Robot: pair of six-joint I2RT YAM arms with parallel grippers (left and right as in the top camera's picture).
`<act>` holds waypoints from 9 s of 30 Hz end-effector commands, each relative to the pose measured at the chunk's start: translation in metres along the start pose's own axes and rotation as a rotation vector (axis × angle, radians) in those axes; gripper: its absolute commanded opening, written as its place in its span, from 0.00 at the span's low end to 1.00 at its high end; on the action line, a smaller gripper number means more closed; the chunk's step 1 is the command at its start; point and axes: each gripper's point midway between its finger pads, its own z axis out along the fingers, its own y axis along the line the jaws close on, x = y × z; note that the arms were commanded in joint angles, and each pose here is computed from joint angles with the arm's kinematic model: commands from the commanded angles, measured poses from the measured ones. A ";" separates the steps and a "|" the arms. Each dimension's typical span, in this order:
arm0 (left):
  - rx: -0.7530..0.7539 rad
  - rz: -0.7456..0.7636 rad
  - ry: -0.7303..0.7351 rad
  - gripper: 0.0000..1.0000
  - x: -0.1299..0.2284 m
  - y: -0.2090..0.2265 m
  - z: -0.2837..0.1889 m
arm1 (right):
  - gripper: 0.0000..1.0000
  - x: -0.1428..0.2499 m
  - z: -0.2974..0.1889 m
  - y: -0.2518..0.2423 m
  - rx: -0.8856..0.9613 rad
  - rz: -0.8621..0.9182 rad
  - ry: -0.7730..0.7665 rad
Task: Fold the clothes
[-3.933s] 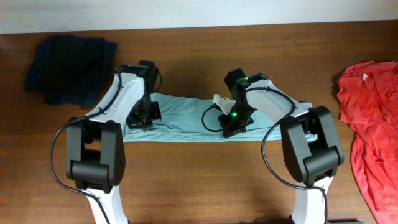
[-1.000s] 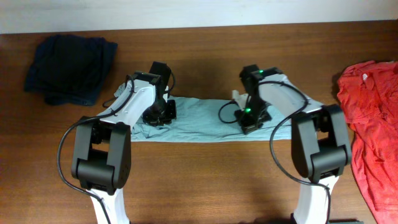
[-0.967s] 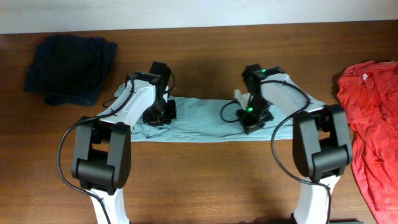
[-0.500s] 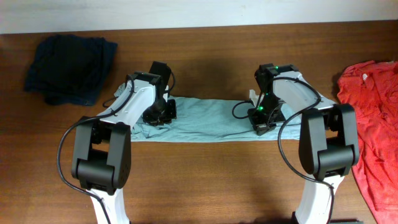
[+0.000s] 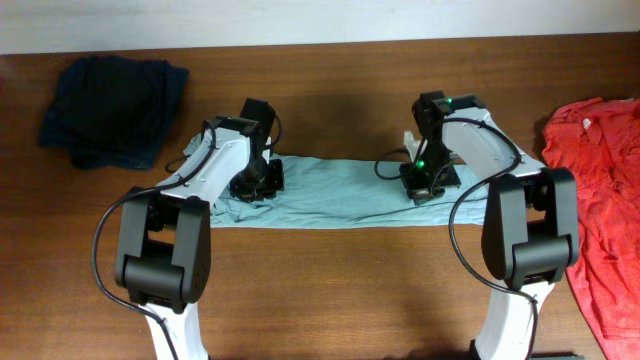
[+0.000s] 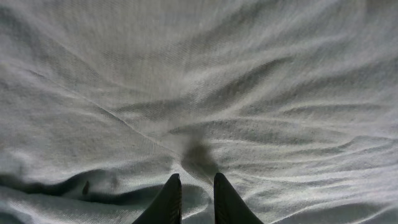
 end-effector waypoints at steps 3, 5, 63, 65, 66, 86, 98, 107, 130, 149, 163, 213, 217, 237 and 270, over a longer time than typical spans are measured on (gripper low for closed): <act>0.015 0.020 -0.013 0.18 0.001 -0.003 -0.005 | 0.04 -0.015 -0.010 -0.002 0.012 0.002 -0.076; 0.015 0.020 -0.013 0.18 0.001 -0.003 -0.005 | 0.04 -0.018 -0.005 0.000 0.014 -0.006 -0.089; 0.011 0.021 -0.014 0.19 0.001 -0.003 -0.005 | 0.04 0.051 0.008 -0.091 0.313 0.315 0.127; 0.011 0.021 -0.014 0.19 0.001 -0.003 -0.005 | 0.04 0.051 0.008 -0.101 0.300 0.350 0.116; 0.011 0.021 -0.014 0.19 0.001 -0.003 -0.005 | 0.04 0.050 0.008 -0.107 0.293 0.369 0.107; 0.013 0.021 -0.017 0.99 0.000 -0.003 -0.005 | 0.51 0.012 -0.080 -0.162 0.140 0.347 -0.176; 0.028 0.019 -0.049 0.99 -0.008 -0.007 -0.006 | 0.30 0.017 -0.074 -0.167 0.052 0.367 -0.182; 0.037 0.023 -0.077 0.99 -0.014 -0.009 -0.006 | 0.29 0.014 -0.043 -0.168 0.058 0.360 -0.190; 0.037 0.023 -0.077 0.99 -0.014 -0.009 -0.006 | 0.29 0.017 -0.001 -0.157 0.021 0.347 -0.184; 0.037 0.023 -0.077 0.99 -0.014 -0.009 -0.006 | 0.31 0.008 -0.028 -0.167 0.067 0.348 -0.212; 0.037 0.023 -0.076 0.99 -0.014 -0.009 -0.006 | 0.44 0.011 -0.027 -0.171 0.087 0.357 -0.201; 0.037 0.023 -0.077 0.99 -0.014 -0.009 -0.006 | 0.04 0.003 -0.031 -0.172 0.088 0.352 -0.234; 0.037 0.023 -0.077 0.99 -0.014 -0.009 -0.006 | 0.05 0.002 -0.038 -0.172 0.088 0.352 -0.235; 0.038 0.023 -0.077 0.99 -0.014 -0.009 -0.006 | 0.05 -0.011 -0.062 -0.175 0.095 0.348 -0.294; 0.038 0.023 -0.077 0.99 -0.014 -0.009 -0.006 | 0.04 -0.016 -0.082 -0.172 0.068 0.406 -0.318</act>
